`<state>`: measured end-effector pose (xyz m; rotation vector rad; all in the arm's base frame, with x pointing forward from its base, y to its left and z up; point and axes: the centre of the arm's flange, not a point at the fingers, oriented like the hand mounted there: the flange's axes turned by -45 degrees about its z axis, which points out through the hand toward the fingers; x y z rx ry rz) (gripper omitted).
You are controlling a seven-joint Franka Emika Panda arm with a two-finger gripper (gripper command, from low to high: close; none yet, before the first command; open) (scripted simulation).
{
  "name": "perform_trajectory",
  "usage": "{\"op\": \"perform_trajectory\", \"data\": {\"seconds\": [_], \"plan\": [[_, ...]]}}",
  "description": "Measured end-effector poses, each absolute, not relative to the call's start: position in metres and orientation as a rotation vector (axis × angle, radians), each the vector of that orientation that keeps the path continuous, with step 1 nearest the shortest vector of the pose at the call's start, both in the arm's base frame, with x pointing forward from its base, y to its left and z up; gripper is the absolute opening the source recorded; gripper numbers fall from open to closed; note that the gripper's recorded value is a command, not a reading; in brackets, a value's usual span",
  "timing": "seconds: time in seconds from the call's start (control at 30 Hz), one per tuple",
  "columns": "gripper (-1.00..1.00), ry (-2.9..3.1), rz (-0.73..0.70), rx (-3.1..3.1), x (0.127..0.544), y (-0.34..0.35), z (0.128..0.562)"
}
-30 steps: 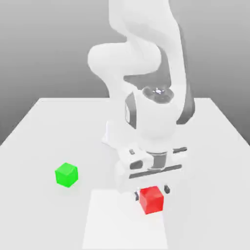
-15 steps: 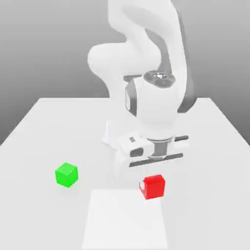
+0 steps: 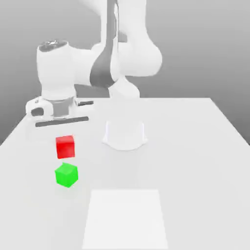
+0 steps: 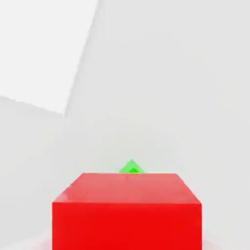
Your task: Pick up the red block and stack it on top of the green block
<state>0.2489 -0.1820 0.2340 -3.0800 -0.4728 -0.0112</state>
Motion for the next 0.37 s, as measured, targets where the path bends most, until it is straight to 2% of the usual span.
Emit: {"op": "perform_trajectory", "data": {"seconds": [0.27,0.3,0.37], "plan": [[-1.0,-0.467,-0.009,-3.087,0.246,-0.184,0.185],[1.0,-0.467,-0.004,-3.096,0.245,-0.185,0.181],[1.0,-0.467,-0.004,-3.096,0.245,-0.185,0.181]]}}
